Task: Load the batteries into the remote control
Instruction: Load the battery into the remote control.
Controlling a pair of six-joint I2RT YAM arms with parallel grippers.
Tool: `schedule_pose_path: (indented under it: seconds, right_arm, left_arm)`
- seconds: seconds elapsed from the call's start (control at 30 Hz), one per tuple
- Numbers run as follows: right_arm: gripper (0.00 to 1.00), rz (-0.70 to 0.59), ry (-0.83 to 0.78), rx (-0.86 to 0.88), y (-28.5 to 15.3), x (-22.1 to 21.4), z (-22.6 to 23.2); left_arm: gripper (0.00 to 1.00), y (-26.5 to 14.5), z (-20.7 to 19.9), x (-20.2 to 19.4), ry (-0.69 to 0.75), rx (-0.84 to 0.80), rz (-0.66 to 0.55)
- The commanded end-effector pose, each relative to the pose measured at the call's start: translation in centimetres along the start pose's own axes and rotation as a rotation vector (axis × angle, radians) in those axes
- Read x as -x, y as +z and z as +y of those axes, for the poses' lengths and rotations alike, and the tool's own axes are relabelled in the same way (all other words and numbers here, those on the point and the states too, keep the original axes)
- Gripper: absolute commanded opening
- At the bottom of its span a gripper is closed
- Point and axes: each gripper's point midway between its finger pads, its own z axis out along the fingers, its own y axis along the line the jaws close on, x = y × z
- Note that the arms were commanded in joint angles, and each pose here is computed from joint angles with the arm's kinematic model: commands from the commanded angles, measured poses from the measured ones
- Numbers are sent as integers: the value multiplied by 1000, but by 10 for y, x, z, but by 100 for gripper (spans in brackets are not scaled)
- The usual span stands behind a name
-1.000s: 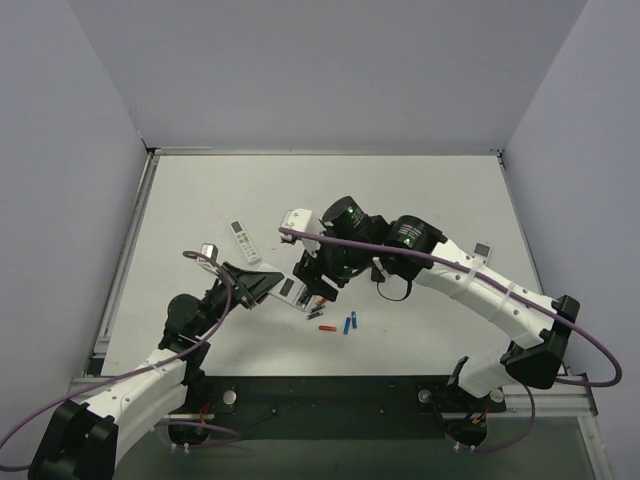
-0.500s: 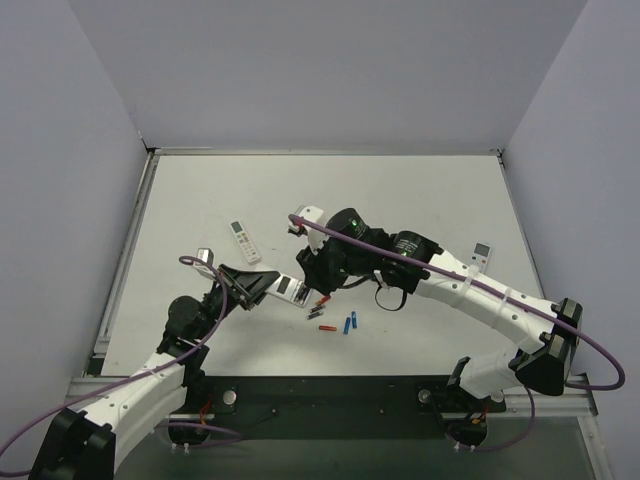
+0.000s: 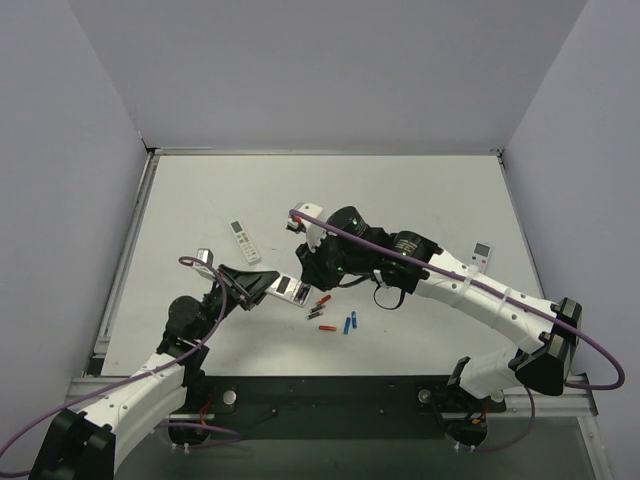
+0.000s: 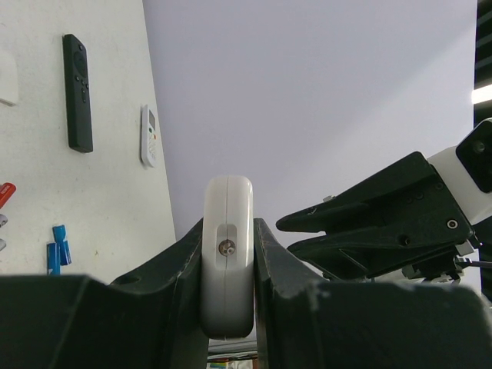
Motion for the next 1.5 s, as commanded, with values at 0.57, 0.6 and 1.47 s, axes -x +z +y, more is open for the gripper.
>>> schedule_pose_path:
  seconds: [0.57, 0.6, 1.47]
  right_arm:
    - [15, 59, 1, 30, 12, -17, 5]
    - [14, 63, 2, 32, 12, -18, 5]
    - [0, 185, -55, 38, 34, -52, 15]
  left_arm:
    - [0, -1, -19, 1, 5, -71, -12]
    - [0, -1, -19, 1, 5, -71, -13]
    - [0, -6, -47, 7, 32, -185, -51]
